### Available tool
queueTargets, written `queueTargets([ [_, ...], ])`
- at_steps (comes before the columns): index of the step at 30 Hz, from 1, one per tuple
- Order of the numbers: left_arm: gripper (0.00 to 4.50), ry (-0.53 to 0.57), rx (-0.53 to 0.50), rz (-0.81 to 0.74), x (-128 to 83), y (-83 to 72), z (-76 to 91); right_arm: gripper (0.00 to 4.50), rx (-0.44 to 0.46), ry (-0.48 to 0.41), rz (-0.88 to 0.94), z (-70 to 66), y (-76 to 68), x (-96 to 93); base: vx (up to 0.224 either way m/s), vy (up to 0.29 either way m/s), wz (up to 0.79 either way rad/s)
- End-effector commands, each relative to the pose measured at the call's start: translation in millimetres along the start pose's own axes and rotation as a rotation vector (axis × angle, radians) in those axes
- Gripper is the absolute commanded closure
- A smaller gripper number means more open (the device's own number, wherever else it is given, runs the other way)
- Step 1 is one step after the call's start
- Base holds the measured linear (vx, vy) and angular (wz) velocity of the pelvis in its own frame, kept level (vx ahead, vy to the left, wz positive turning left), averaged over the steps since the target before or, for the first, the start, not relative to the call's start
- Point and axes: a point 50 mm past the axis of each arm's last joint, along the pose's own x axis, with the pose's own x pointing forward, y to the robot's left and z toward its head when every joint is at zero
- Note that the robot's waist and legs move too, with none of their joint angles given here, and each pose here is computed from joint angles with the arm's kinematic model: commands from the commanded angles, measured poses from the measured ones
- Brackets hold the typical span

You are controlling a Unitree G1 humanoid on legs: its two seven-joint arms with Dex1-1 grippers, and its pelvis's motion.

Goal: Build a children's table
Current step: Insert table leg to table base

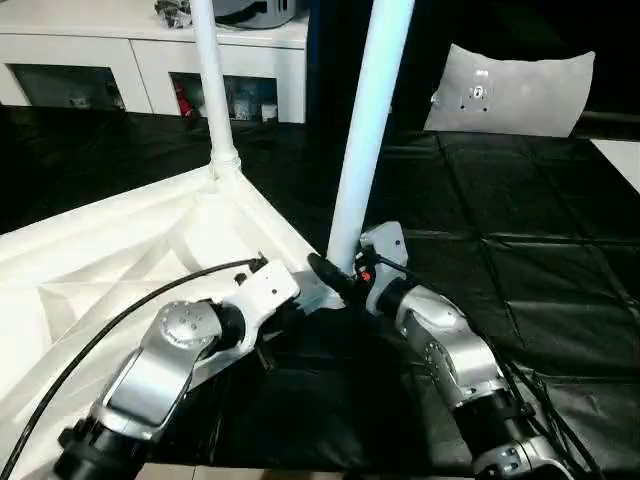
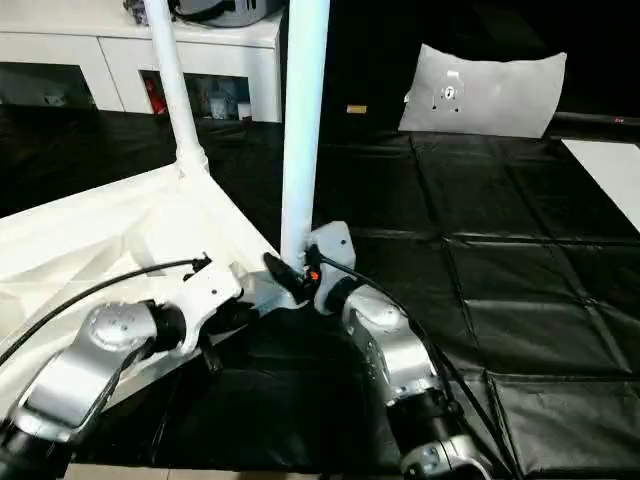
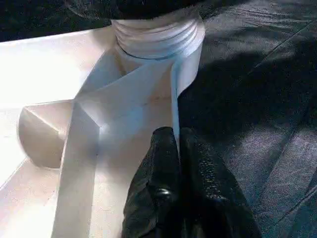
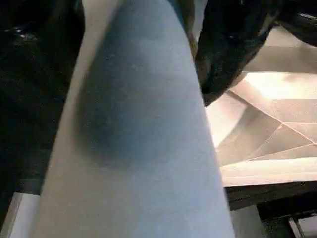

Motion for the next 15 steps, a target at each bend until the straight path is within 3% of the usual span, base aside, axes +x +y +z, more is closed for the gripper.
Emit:
queueTargets([
  [1, 4.5, 0.002, 0.041, 0.101, -4, 16.7, 5.5, 1.02, 0.037, 0.14, -0.007, -33.0, -1.0, -9.7, 0.0, 0.0, 0.0],
  [4, 4.5, -0.009, 0.04, 0.093, -2, 23.5, 6.2, 0.68, -0.02, 0.135, 0.011, -32.2, -3.3, -18.7, 0.0, 0.0, 0.0],
  [9, 4.5, -0.022, 0.035, 0.032, 0, 27.7, 6.9, 0.32, -0.041, 0.113, 0.046, -30.3, -6.3, -32.0, 0.0, 0.0, 0.0],
  [11, 4.5, -0.07, 0.08, -0.056, 2, 29.5, 10.5, 0.16, -0.034, 0.087, 0.079, -25.3, -13.6, -48.5, 0.0, 0.0, 0.0],
  [15, 4.5, -0.084, 0.197, -0.186, 3, 31.3, 8.7, 0.04, -0.114, 0.096, 0.126, -16.1, -24.6, -68.2, 0.0, 0.0, 0.0],
])
